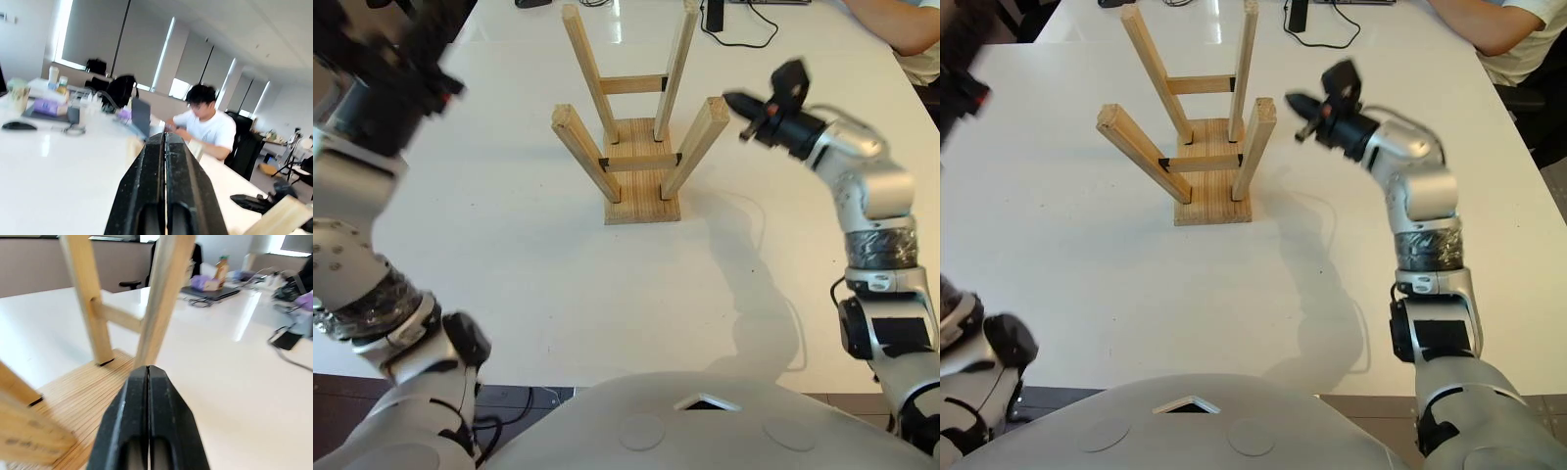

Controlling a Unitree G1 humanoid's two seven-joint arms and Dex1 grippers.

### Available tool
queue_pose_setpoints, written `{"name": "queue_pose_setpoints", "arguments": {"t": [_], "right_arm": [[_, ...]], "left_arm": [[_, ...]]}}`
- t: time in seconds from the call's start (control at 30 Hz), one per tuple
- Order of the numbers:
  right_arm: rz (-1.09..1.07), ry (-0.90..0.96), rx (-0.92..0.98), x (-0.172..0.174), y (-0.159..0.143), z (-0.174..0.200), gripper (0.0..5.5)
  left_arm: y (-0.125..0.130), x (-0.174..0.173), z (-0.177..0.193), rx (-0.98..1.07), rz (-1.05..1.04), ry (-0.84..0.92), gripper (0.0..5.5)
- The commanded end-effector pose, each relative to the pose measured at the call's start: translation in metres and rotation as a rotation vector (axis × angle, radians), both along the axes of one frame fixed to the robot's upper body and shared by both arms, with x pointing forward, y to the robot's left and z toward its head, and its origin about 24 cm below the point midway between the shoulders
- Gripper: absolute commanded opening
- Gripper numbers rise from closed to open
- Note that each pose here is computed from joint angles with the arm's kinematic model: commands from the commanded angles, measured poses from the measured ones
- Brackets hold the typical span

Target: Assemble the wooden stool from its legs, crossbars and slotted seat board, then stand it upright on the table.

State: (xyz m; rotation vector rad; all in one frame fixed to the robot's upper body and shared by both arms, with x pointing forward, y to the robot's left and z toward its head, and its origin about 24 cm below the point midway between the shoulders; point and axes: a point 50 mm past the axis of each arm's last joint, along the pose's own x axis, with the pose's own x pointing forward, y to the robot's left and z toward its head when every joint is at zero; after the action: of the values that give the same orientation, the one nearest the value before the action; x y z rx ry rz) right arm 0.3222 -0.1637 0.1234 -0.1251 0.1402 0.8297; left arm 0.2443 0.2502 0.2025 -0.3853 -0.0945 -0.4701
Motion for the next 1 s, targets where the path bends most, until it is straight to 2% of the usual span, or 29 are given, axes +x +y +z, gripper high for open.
{"name": "queue_pose_setpoints", "arguments": {"t": [0.03,0.2,0.33,0.5,0.67,0.73,0.8,0.9,1.0], "right_arm": [[0.157,-0.041,-0.01,-0.007,0.01,-0.008,0.0],[0.284,-0.085,0.05,-0.013,0.023,0.005,0.0],[0.486,-0.072,0.047,-0.041,0.044,0.005,0.0],[0.577,-0.014,0.074,-0.082,0.066,-0.006,0.0],[0.528,0.043,0.139,-0.104,0.084,-0.014,0.0],[0.453,0.055,0.106,-0.1,0.074,-0.021,0.0],[0.351,0.033,0.024,-0.083,0.053,-0.023,0.0],[0.284,-0.047,-0.035,-0.056,0.03,-0.004,0.0],[0.321,-0.131,0.028,-0.04,0.039,0.026,0.0]], "left_arm": [[0.008,-0.035,-0.101,0.208,-0.088,0.365,0.02],[-0.028,-0.065,-0.153,0.306,-0.295,0.511,0.02],[-0.046,-0.063,-0.178,0.379,-0.313,0.541,0.02],[-0.05,-0.059,-0.185,0.363,-0.236,0.539,0.02],[-0.037,-0.058,-0.186,0.373,-0.18,0.548,0.02],[-0.03,-0.059,-0.187,0.385,-0.16,0.554,0.02],[-0.028,-0.06,-0.188,0.389,-0.156,0.556,0.02],[-0.032,-0.062,-0.189,0.383,-0.171,0.558,0.02],[-0.043,-0.062,-0.192,0.363,-0.182,0.548,0.02]]}}
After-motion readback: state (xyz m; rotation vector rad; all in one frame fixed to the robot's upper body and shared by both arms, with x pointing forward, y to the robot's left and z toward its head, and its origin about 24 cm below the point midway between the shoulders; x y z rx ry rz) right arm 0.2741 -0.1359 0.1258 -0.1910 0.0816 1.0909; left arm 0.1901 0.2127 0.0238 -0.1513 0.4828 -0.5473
